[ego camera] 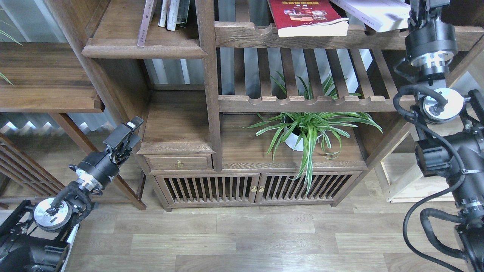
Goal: Organize books on shelf
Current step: 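Reach the right gripper higher along the upper shelf edge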
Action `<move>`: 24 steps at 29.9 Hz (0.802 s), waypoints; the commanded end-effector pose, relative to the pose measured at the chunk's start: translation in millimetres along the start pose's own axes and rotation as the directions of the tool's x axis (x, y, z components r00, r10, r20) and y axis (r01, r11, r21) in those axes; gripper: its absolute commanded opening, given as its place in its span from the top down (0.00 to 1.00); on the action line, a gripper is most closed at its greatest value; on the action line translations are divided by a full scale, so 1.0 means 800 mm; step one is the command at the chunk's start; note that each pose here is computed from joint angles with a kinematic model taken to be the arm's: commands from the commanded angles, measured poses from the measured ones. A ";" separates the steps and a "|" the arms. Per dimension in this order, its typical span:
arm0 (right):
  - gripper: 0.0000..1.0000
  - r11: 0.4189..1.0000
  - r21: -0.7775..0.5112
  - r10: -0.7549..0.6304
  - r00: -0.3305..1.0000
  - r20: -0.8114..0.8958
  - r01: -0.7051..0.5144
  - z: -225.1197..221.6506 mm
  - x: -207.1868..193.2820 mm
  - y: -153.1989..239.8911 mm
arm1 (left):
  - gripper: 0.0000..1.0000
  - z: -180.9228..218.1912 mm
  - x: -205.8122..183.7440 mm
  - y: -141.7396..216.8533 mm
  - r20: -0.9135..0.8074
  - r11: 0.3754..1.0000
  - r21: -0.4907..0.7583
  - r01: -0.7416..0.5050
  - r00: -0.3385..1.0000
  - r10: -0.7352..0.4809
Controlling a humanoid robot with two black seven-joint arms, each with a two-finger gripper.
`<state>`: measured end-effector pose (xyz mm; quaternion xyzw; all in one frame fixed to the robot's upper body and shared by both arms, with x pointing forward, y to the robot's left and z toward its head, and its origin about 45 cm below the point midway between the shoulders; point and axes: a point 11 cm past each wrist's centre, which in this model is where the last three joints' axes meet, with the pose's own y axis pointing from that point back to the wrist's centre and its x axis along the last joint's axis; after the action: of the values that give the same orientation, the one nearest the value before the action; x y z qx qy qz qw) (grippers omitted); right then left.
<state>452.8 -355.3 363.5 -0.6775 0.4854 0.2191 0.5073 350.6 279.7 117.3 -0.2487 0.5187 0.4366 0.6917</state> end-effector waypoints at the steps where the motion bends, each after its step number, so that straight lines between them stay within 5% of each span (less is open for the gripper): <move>1: 0.01 1.000 -0.008 -0.011 1.000 0.015 0.011 0.009 -0.005 0.001 | 0.01 0.000 0.001 0.000 0.000 1.000 0.002 -0.002 1.000 0.002; 24: 0.01 0.972 -0.094 -0.204 0.971 0.129 0.216 0.057 -0.027 0.065 | 0.01 0.003 0.007 -0.003 -0.002 1.000 0.005 -0.023 1.000 0.023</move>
<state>410.3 -313.0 344.6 -0.7327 0.3719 0.2205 0.5255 352.8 282.5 111.1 -0.2415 0.5246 0.4432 0.6857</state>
